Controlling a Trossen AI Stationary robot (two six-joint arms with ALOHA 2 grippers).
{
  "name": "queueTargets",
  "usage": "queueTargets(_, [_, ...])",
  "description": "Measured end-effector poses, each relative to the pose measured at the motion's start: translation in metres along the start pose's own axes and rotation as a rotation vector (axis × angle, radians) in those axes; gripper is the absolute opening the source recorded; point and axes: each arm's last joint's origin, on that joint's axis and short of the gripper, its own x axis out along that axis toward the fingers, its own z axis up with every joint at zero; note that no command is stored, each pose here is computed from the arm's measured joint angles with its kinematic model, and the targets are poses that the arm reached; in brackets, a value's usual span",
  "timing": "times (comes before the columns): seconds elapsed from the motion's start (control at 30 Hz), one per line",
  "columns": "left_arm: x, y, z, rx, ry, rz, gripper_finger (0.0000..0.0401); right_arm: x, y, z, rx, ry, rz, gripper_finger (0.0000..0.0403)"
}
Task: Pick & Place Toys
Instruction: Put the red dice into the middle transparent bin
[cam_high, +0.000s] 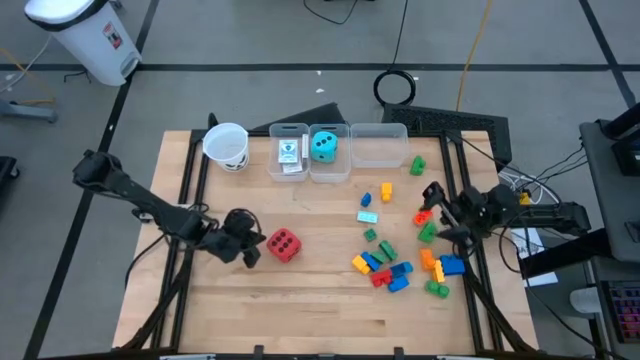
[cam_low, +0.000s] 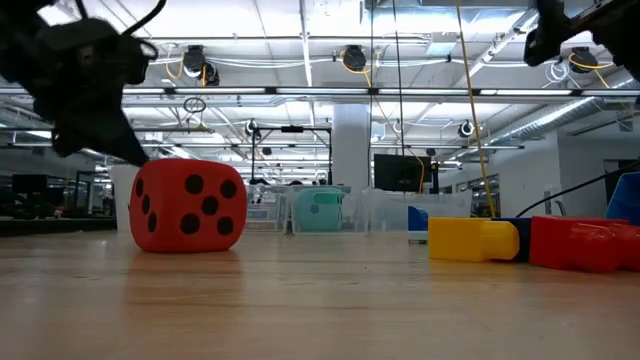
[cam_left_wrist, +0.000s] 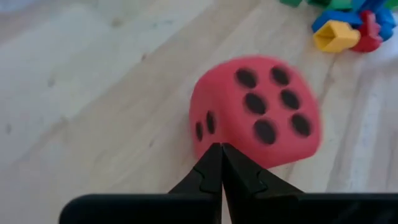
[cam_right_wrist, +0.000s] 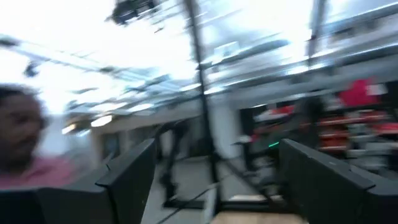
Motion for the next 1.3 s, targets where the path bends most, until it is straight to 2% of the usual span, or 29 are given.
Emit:
queueTargets(0.17, [0.011, 0.009, -0.013, -0.054, -0.008, -0.056, 0.0006, 0.000, -0.011, -0.002, 0.012, -0.063, -0.297, 0.0315])
queueTargets(0.23, [0.017, 0.011, -0.017, -0.055, -0.004, -0.080, 0.0004, 0.002, -0.014, -0.004, 0.012, -0.064, -0.363, 0.0315])
queueTargets(0.43, [0.026, 0.009, -0.014, 0.028, -0.045, -0.118, 0.0021, 0.011, -0.021, -0.021, 0.058, 0.088, -0.370, 0.0315])
queueTargets(0.57, [0.034, 0.005, -0.005, 0.057, -0.113, -0.165, 0.0022, 0.023, -0.022, -0.025, 0.002, 0.148, -0.351, 0.0315])
queueTargets(0.63, [0.036, 0.003, 0.003, 0.054, -0.108, -0.237, 0.0032, 0.027, -0.023, -0.027, -0.021, 0.147, -0.335, 0.0315])
queueTargets(0.73, [0.038, 0.004, 0.014, 0.019, -0.058, -0.370, 0.0071, 0.031, -0.024, -0.033, -0.034, 0.169, -0.324, 0.0315])
queueTargets(0.87, [0.034, 0.008, 0.031, -0.058, -0.030, -0.507, 0.0160, 0.035, -0.025, -0.040, -0.024, 0.207, -0.318, 0.0315])
queueTargets(1.03, [0.038, 0.018, 0.039, -0.242, 0.074, -0.531, 0.0287, 0.039, -0.024, -0.048, -0.031, 0.232, -0.298, 0.0315])
queueTargets(1.1, [0.042, 0.022, 0.038, -0.315, 0.121, -0.507, 0.0329, 0.041, -0.023, -0.049, -0.045, 0.231, -0.282, 0.0315])
queueTargets(1.2, [0.045, 0.027, 0.036, -0.376, 0.201, -0.475, 0.0373, 0.043, -0.021, -0.052, -0.083, 0.236, -0.257, 0.0315])
queueTargets(1.3, [0.044, 0.024, 0.040, -0.381, 0.298, -0.419, 0.0392, 0.045, -0.020, -0.054, -0.104, 0.242, -0.239, 0.0315])
